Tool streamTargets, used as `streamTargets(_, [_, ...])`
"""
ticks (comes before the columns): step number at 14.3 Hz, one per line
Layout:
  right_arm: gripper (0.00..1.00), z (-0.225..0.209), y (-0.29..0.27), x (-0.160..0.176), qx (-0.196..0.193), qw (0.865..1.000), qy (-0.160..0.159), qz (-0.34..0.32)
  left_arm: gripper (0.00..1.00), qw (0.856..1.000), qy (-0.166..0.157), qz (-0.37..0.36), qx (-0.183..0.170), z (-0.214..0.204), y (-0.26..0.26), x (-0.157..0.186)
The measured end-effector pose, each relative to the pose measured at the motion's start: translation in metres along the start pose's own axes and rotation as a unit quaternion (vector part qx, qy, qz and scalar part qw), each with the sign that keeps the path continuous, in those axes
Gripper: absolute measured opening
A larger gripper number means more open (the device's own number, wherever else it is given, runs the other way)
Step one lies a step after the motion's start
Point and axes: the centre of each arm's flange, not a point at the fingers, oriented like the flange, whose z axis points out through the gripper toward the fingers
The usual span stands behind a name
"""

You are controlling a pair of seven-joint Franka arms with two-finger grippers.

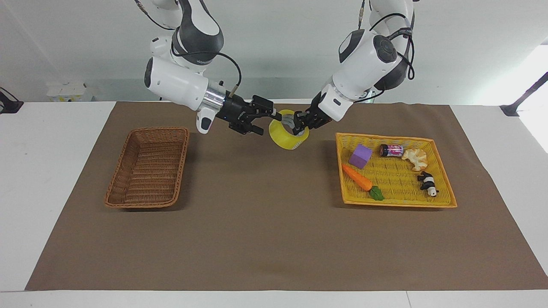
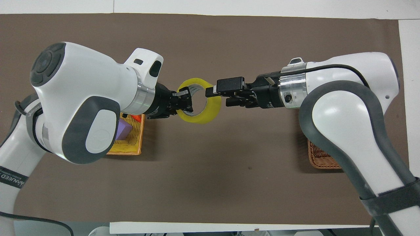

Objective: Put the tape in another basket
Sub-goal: 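Close the right gripper on the tape roll's rim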

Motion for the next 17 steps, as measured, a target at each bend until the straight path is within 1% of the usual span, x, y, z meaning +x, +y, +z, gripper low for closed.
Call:
streamTargets(5, [1.00, 0.010, -0.007, -0.006, -0.001, 1.000, -0.003, -0.007, 0.21, 1.000, -0.002, -0.001, 0.002, 0.000, -0.001, 0.000])
streamTargets(13, [0.88, 0.014, -0.010, -0.007, -0.002, 1.000, 0.001, -0.010, 0.21, 1.000, -0.008, -0.001, 0.006, 0.001, -0.002, -0.001])
streamTargets(14, [0.81, 0.013, -0.008, -0.006, -0.003, 1.000, 0.002, -0.009, 0.21, 1.000, -0.007, -0.002, 0.006, 0.001, -0.003, 0.000])
streamTargets(15, [0.81, 0.013, -0.008, -0.006, -0.003, 1.000, 0.003, -0.008, 0.21, 1.000, -0.008, -0.002, 0.006, 0.001, -0.003, 0.000])
streamTargets(16, [0.75, 0.012, -0.007, -0.006, -0.004, 1.000, 0.003, -0.007, 0.21, 1.000, -0.008, -0.003, 0.006, 0.000, -0.003, 0.000])
streamTargets(17, [0.66, 0.012, -0.003, -0.005, -0.005, 1.000, 0.003, -0.004, 0.21, 1.000, -0.007, -0.004, 0.006, -0.001, -0.004, 0.001])
